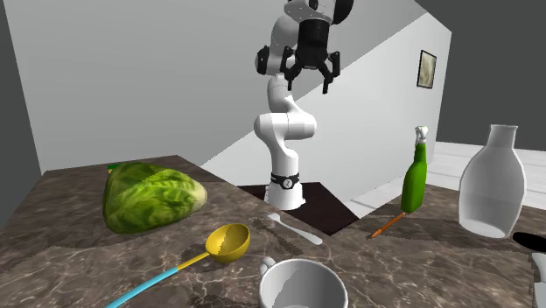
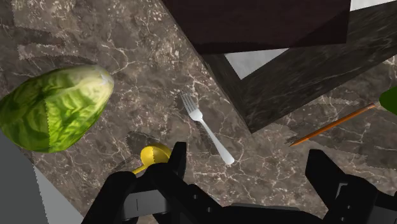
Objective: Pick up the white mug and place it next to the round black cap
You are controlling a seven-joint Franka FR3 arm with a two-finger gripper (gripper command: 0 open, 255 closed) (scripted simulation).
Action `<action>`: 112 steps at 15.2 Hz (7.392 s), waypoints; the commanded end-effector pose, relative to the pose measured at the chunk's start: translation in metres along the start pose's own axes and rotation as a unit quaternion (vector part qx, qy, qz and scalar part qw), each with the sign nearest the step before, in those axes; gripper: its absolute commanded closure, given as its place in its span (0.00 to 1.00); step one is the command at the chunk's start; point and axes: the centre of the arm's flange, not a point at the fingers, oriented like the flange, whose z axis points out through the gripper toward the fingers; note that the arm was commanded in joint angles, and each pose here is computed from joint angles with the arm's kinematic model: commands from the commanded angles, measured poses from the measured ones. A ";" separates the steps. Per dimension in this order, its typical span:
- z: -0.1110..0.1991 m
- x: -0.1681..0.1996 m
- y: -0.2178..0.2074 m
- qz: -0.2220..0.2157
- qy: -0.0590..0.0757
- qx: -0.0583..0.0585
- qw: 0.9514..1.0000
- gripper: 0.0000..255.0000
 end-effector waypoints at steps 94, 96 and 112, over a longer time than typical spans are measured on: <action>0.142 0.342 -0.043 0.012 -0.027 0.017 0.999 1.00; 0.140 0.329 -0.066 0.012 -0.027 0.017 0.999 1.00; 0.120 0.225 -0.249 0.012 -0.027 0.017 0.999 1.00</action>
